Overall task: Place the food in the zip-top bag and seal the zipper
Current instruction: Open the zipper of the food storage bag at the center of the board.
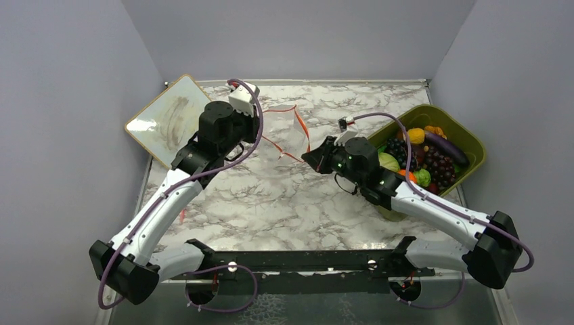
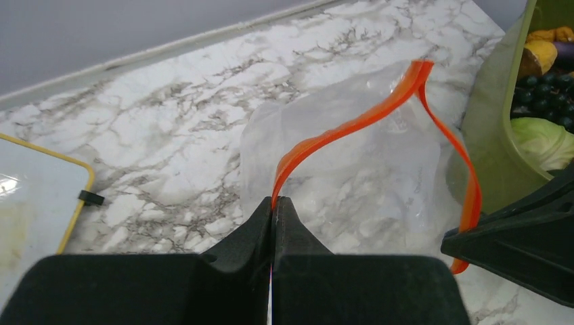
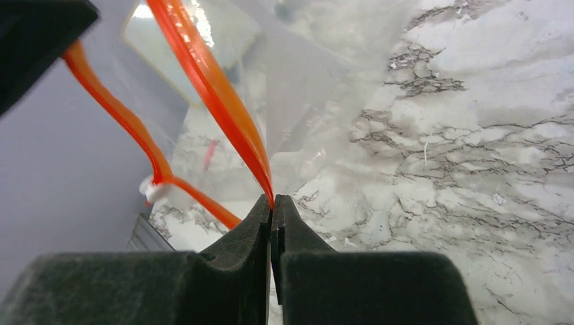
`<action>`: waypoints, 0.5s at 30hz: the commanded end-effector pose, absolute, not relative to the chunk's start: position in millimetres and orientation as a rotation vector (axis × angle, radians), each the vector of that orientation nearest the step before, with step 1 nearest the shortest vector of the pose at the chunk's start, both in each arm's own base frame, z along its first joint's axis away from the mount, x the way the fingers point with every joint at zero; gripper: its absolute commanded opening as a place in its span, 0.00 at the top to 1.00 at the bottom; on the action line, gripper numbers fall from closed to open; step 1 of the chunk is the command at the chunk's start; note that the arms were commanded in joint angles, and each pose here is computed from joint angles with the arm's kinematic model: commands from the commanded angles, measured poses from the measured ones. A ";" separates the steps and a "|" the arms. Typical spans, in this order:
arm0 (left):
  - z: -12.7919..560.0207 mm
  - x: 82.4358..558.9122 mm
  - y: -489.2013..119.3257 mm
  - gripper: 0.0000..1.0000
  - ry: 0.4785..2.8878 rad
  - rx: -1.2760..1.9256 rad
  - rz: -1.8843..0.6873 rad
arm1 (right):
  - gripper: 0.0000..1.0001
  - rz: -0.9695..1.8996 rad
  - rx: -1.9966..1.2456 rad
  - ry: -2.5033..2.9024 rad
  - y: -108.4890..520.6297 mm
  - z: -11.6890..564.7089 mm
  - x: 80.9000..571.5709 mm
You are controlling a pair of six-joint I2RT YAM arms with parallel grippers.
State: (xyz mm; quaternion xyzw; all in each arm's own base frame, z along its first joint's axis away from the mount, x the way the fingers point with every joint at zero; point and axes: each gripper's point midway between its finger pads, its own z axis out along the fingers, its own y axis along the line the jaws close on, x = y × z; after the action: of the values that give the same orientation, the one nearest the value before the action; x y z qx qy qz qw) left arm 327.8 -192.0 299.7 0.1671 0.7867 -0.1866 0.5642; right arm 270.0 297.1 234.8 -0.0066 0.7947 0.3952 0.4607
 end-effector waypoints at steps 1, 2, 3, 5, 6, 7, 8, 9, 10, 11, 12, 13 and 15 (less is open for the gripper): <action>325.0 330.1 -171.5 1.00 1.793 0.391 -0.264 | 0.98 0.982 -0.035 1.967 302.4 216.3 267.9; 321.4 328.6 -171.4 1.00 1.804 0.398 -0.255 | 0.98 0.983 -0.033 1.979 303.5 211.0 267.9; 316.5 326.6 -172.3 1.00 1.815 0.403 -0.253 | 0.98 0.981 -0.028 1.991 304.2 206.3 268.1; 302.1 320.2 -175.8 1.00 1.843 0.412 -0.277 | 0.98 0.974 -0.018 2.016 304.5 196.2 268.0; 292.0 315.8 -180.9 1.00 1.859 0.433 -0.312 | 0.98 0.977 -0.023 2.025 305.7 192.4 267.3; 282.3 311.3 -187.1 1.00 1.867 0.463 -0.352 | 0.98 0.985 -0.052 2.023 308.3 190.8 266.0; 271.6 306.5 -193.4 1.00 1.878 0.496 -0.392 | 0.98 0.985 -0.086 2.020 310.4 190.5 265.5; 263.7 303.1 -197.8 1.00 1.891 0.507 -0.424 | 0.95 0.967 -0.114 2.025 310.9 191.1 265.9; 255.0 300.6 -200.6 1.00 1.914 0.509 -0.447 | 0.89 0.945 -0.138 2.033 311.0 192.1 267.1; 249.0 298.5 -203.0 1.00 1.930 0.514 -0.465 | 0.82 0.923 -0.162 2.044 310.3 193.9 267.4; 243.7 297.5 -204.2 1.00 1.945 0.514 -0.474 | 0.74 0.905 -0.192 2.053 309.9 196.7 266.8; 240.1 297.1 -204.5 1.00 1.955 0.508 -0.478 | 0.68 0.894 -0.218 2.057 309.5 200.5 265.8; 235.3 296.5 -205.4 1.00 1.963 0.509 -0.485 | 0.58 0.885 -0.255 2.065 308.4 206.8 262.4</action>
State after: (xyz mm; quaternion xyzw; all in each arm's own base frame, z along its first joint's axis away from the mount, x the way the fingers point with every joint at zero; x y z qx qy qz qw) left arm 302.3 -195.3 239.9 0.2079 0.8162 -0.1684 0.5121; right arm 267.3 303.7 182.6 -0.0497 0.8323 0.3581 0.4201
